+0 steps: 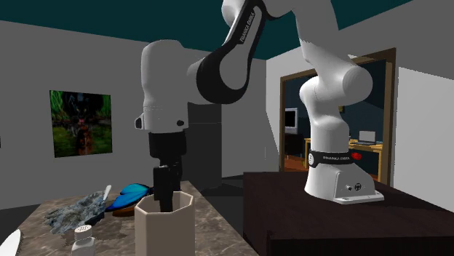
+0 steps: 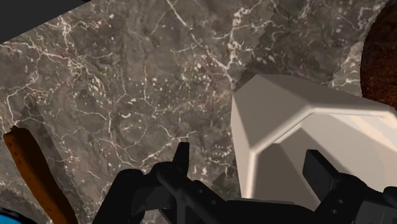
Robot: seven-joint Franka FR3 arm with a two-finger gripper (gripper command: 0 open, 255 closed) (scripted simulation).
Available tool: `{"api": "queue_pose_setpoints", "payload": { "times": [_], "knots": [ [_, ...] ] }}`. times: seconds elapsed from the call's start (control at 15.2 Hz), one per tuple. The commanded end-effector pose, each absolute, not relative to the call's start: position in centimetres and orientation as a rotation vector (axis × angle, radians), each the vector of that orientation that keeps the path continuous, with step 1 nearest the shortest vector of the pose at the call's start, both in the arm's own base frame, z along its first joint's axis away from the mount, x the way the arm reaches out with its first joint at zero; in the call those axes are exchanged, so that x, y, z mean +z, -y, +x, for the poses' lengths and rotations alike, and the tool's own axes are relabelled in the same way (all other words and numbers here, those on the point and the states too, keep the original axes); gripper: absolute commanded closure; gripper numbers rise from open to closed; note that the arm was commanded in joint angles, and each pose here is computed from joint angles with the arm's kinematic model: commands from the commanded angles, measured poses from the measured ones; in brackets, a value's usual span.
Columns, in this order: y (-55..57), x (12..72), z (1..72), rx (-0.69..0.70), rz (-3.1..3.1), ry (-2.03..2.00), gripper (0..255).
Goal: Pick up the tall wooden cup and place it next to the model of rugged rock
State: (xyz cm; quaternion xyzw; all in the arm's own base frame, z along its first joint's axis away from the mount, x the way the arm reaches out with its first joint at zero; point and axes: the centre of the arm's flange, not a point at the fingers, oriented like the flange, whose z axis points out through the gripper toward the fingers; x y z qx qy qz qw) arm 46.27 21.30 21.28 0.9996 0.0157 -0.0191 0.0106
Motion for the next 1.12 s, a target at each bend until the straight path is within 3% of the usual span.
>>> {"api": "queue_pose_setpoints", "payload": {
  "times": [0.0,0.07,0.66,1.06],
  "knots": [
    [-21.3,21.3,46.3,-0.059,3.119,-0.049,0],
    [-21.3,21.3,46.3,-0.059,3.119,-0.049,255],
    [-21.3,21.3,46.3,-0.059,3.119,-0.049,255],
    [-21.3,24.4,46.3,-0.059,3.119,-0.049,255]
  ]
}}
